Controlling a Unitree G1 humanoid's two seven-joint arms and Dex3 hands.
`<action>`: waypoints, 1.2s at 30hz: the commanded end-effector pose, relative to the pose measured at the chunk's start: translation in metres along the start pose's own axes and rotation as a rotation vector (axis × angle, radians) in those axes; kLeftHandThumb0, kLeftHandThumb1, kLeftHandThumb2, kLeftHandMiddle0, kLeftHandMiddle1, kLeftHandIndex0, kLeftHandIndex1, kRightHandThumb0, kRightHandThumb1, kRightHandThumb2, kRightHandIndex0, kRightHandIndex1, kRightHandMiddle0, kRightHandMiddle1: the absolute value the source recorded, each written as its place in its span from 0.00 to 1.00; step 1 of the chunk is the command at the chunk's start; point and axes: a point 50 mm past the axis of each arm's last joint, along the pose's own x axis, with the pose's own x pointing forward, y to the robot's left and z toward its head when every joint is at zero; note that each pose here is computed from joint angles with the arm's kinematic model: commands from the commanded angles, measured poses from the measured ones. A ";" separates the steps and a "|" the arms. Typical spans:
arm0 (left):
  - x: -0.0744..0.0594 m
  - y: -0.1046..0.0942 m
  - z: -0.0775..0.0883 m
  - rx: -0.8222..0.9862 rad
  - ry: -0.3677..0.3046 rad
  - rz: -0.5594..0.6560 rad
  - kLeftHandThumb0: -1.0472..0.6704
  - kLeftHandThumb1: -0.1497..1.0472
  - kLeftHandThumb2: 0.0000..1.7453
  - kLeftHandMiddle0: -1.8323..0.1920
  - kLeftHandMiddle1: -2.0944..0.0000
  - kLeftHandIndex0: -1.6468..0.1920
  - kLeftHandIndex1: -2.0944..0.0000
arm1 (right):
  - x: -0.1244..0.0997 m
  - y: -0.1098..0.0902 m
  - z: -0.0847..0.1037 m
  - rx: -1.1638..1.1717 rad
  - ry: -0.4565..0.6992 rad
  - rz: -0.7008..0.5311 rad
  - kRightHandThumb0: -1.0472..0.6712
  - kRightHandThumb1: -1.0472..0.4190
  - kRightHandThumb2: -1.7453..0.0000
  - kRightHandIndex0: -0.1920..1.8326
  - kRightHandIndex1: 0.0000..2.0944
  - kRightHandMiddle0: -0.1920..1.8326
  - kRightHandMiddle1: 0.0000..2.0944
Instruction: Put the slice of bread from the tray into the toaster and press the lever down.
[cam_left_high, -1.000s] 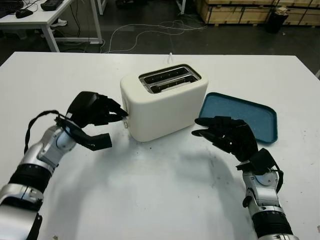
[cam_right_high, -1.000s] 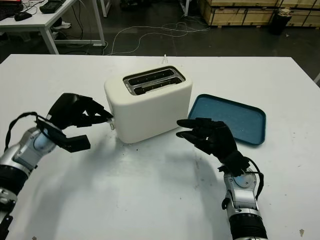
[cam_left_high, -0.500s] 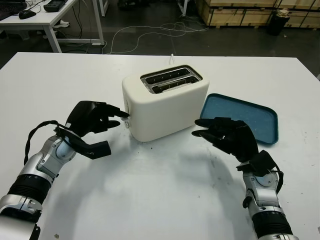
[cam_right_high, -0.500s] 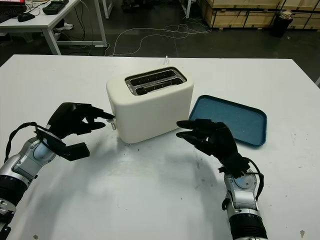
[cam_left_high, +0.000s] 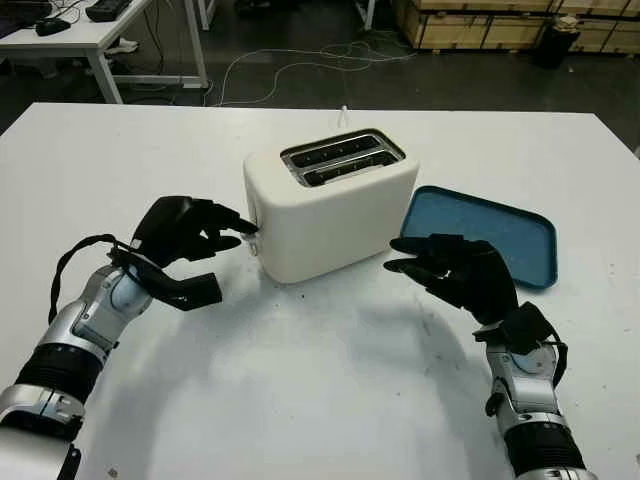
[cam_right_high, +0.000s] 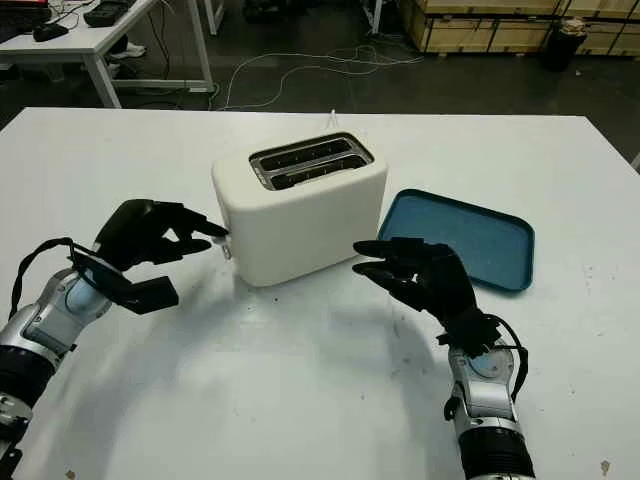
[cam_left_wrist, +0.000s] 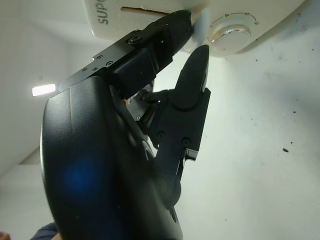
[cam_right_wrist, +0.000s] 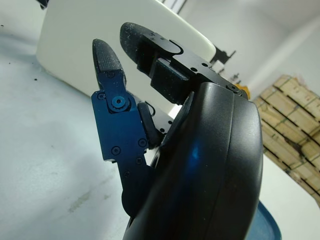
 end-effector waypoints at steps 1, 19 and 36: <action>0.002 -0.030 0.009 0.002 -0.024 -0.170 0.48 0.89 0.06 0.49 0.50 0.28 1.00 | 0.000 -0.003 0.001 -0.010 -0.017 -0.009 0.38 0.13 1.00 0.67 0.00 0.62 0.00; 0.021 -0.022 0.027 0.024 -0.142 -0.170 0.47 0.88 0.00 0.44 0.47 0.25 0.99 | -0.001 -0.005 0.001 -0.023 -0.021 -0.020 0.38 0.13 1.00 0.67 0.00 0.63 0.00; 0.027 -0.144 0.026 -0.074 0.185 -0.423 0.49 0.89 0.03 0.43 0.75 0.30 0.99 | -0.008 -0.008 0.001 -0.033 -0.039 -0.024 0.40 0.13 1.00 0.68 0.00 0.63 0.00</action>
